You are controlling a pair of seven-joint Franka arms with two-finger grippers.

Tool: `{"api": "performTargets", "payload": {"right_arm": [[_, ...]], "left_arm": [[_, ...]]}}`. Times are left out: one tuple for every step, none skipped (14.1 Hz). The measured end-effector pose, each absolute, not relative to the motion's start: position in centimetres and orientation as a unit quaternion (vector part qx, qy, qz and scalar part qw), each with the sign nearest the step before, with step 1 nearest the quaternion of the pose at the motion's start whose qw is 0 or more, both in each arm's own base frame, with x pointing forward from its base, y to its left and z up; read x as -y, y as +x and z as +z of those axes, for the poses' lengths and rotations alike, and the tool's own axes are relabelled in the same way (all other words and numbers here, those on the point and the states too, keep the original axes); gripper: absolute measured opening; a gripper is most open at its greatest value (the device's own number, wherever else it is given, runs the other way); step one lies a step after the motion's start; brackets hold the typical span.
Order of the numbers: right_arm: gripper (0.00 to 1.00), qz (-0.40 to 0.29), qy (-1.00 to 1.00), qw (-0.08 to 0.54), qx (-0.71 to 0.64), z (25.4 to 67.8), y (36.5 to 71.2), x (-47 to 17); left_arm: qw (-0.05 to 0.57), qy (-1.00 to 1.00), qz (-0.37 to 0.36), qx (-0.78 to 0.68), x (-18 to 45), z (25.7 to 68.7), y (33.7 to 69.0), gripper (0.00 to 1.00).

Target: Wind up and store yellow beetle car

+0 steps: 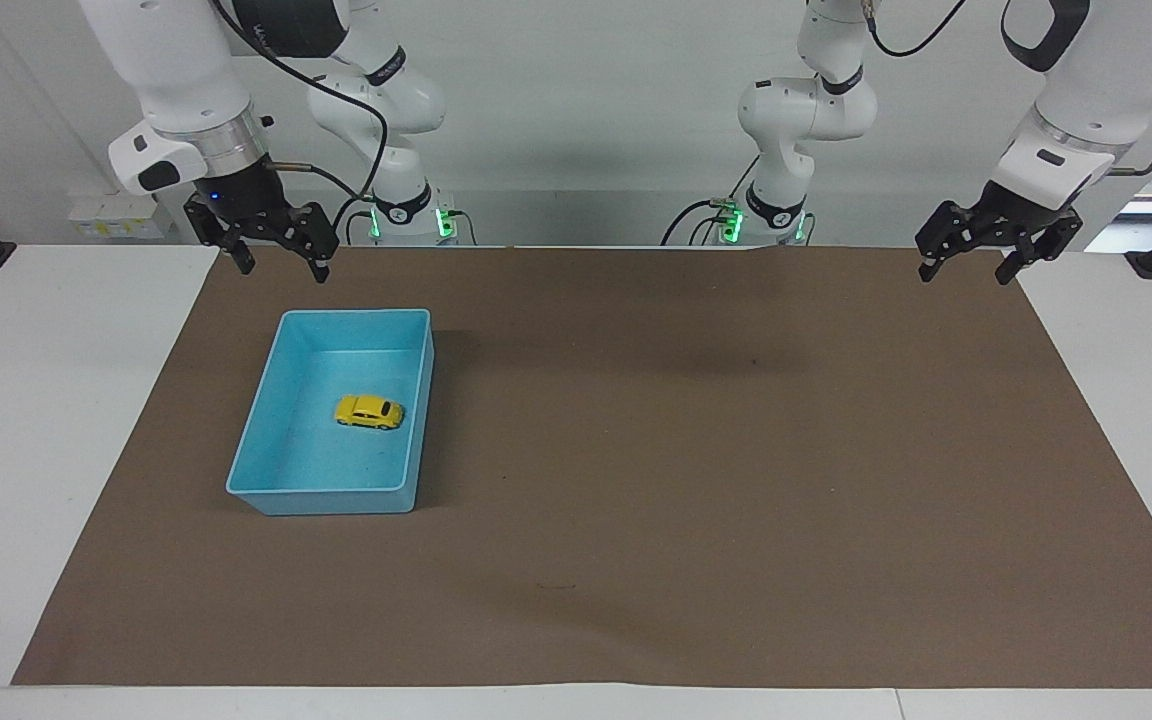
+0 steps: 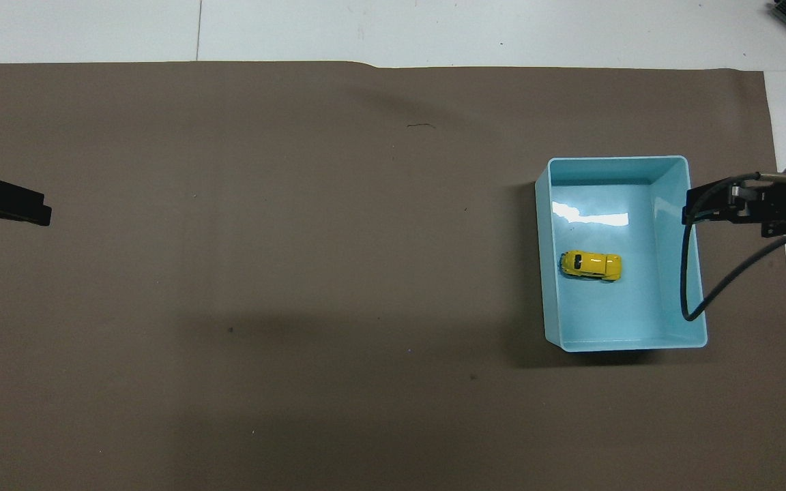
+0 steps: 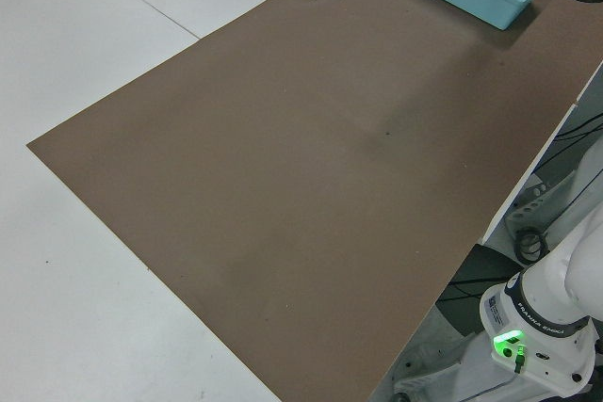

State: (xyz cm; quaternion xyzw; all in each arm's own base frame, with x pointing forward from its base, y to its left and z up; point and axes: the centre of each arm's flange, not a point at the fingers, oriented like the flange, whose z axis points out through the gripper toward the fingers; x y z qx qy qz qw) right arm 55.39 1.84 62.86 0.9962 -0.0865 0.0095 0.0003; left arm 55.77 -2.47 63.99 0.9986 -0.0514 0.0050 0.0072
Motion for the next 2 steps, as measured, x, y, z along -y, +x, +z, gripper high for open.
{"api": "performTargets", "payload": {"right_arm": [[1.0, 0.01, 0.996, 0.0, 0.087, 62.86, 55.4, -1.84], [1.0, 0.01, 0.996, 0.0, 0.086, 62.86, 55.4, -1.85]], "left_arm": [[0.007, 0.999, 0.005, 0.051, 2.47, 63.99, 55.77, 1.0], [0.007, 0.999, 0.005, 0.051, 2.47, 63.99, 55.77, 1.0]]}}
